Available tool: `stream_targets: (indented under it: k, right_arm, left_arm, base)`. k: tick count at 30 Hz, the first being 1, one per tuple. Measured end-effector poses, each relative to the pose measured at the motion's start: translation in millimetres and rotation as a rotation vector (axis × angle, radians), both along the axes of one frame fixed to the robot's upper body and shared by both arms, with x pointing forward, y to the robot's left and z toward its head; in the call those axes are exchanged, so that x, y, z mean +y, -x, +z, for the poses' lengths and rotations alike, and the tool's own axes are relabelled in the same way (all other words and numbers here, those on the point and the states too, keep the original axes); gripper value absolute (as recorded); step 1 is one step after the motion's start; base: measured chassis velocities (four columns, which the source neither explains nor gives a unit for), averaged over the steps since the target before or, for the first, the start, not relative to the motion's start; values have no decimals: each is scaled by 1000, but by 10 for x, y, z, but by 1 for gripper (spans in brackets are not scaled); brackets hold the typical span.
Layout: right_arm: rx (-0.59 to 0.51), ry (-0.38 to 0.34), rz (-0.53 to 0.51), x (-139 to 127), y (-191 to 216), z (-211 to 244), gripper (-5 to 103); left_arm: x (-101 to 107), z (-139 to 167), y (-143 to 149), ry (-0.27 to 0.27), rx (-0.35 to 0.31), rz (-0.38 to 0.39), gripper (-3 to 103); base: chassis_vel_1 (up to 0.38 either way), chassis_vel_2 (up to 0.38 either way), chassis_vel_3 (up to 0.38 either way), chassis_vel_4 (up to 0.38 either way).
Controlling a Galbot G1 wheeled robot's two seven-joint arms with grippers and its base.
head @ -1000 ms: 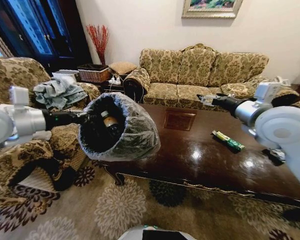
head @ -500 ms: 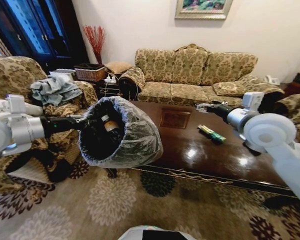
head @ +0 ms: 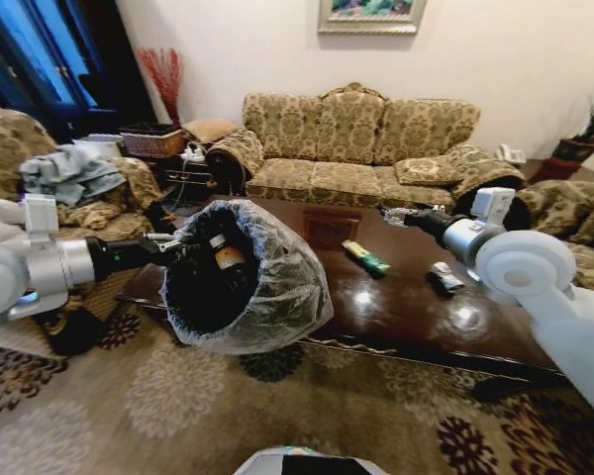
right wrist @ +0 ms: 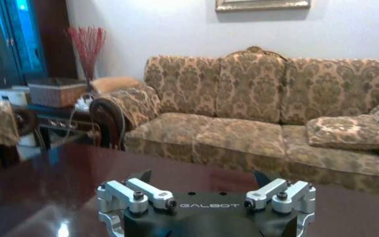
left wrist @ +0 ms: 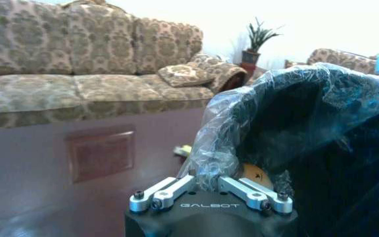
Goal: Move to the front of the table and place the trash on the table into the trash bin.
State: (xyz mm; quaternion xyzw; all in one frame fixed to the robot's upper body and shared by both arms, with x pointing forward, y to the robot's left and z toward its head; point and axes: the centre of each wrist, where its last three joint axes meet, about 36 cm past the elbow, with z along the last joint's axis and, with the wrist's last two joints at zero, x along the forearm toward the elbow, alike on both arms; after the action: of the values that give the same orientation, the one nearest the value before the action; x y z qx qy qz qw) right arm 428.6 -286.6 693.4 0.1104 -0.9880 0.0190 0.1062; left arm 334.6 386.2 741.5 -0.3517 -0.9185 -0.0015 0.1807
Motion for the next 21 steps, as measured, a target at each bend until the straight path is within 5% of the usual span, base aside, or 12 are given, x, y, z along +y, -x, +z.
stream_targets:
  k: [4, 13, 21]
  right_arm:
    - [48, 66, -3, -4, -282, -399, 100]
    - [243, 24, 165, 155, -912, -1288, 100]
    - [308, 36, 131, 370, -1342, -2049, 100]
  left_arm:
    - [-51, -33, 52, -1, 0, -10, 0]
    - [-113, -12, 34, -27, 1, -13, 0]
    - [-88, -26, 13, -23, 12, -19, 0]
  base:
    - [-281, -304, 251, 277]
    - [-40, -80, 53, 55]
    - [24, 27, 2, -12]
